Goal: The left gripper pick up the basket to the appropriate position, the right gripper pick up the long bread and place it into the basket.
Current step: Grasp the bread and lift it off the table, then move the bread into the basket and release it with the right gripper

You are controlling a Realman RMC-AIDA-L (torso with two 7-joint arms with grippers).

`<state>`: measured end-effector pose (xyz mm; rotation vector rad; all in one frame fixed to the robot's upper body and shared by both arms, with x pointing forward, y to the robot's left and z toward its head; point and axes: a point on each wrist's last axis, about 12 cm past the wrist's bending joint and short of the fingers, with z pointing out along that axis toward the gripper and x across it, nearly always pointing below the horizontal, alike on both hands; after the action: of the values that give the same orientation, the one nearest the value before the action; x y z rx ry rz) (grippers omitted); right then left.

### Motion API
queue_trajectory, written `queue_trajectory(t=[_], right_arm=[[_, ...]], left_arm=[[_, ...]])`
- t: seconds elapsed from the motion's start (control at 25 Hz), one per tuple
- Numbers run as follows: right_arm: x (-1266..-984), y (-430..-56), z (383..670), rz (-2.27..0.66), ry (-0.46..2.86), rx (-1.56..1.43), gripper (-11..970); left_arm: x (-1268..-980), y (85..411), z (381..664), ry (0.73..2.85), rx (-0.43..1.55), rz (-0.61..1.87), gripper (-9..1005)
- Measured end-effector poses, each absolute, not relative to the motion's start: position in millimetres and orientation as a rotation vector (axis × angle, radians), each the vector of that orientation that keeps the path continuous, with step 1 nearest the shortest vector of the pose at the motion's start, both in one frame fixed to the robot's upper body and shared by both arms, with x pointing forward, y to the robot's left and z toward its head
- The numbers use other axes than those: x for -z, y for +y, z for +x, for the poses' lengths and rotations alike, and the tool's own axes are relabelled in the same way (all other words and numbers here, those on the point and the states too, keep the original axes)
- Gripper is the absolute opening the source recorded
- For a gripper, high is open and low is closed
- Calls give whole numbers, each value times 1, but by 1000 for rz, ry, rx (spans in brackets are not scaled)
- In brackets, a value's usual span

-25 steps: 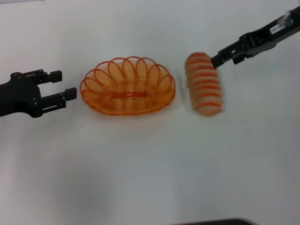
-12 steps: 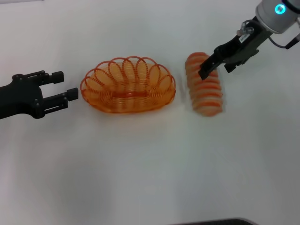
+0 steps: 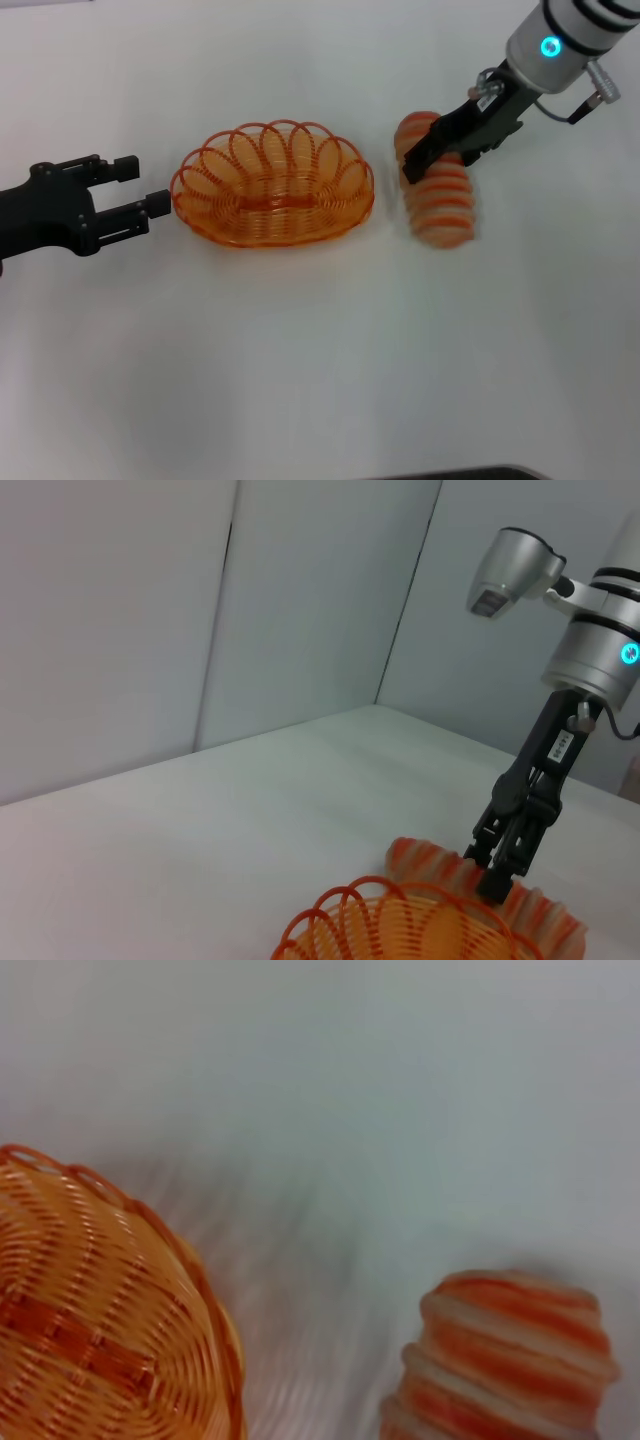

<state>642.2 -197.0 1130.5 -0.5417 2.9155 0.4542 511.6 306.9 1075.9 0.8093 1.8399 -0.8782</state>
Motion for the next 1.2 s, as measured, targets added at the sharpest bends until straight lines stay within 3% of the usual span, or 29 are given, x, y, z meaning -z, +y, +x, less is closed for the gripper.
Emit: queue_trajectory(t=[0.32,0.64,0.96,1.2], right_arm=[[-1126,-190,642,-588,2913,-400,851],[-1129,-197,642,-582,2910,-403,685],[-1166,-234,654,-440,2686,-520,611],[-1194,-241,657,-601,2320,-800,579]], left_arm=[[-1073,307,512,1848,877,796,651],[-1072,306,511,1846,887,795,651],[-1074,307,511,1842,898,783,648],[-1077,305,513,1838,929,773,646]])
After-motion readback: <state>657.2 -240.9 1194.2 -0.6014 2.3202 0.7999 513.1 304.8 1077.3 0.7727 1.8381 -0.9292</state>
